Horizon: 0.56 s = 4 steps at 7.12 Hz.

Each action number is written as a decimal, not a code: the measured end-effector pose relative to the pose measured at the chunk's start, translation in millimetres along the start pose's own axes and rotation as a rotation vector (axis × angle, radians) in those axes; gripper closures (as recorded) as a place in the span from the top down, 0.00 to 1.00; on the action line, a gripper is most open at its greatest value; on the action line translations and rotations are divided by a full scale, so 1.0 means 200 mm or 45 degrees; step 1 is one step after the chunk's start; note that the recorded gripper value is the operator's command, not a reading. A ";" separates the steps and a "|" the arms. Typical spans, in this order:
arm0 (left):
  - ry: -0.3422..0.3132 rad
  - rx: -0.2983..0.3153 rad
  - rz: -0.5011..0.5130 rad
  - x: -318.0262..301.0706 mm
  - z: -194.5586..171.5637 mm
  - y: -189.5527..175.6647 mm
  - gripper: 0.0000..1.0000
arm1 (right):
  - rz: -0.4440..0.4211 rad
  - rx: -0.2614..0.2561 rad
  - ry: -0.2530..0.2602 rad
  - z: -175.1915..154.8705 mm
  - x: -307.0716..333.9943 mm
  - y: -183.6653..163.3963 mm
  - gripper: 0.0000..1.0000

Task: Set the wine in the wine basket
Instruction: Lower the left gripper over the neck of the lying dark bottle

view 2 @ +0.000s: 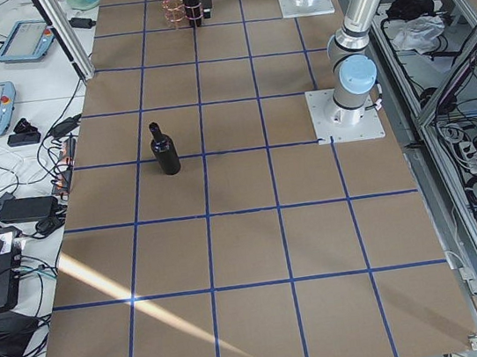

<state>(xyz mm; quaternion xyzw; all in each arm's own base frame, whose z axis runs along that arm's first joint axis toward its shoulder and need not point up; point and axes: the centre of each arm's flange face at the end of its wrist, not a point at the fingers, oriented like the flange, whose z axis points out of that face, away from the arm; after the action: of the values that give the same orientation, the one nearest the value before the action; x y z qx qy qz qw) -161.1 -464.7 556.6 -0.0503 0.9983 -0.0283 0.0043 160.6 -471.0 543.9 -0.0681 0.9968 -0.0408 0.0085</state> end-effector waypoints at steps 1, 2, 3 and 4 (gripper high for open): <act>0.007 -0.010 -0.001 0.00 0.00 0.01 1.00 | -0.001 0.002 0.001 0.00 0.00 0.00 1.00; 0.021 -0.020 -0.002 0.00 0.00 0.01 1.00 | -0.002 0.008 0.001 0.00 0.00 0.00 1.00; 0.025 -0.032 -0.002 0.01 0.00 0.02 1.00 | -0.003 0.008 0.004 0.00 0.00 0.00 1.00; 0.021 -0.048 -0.002 0.00 0.01 0.03 1.00 | -0.006 0.008 0.006 -0.01 -0.01 0.01 1.00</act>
<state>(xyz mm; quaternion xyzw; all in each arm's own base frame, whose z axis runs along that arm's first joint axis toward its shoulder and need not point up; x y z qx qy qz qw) -162.3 -459.2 554.3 -0.0509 0.9986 -0.0099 -0.0050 161.4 -469.4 545.9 -0.0702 0.9965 -0.0441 0.0063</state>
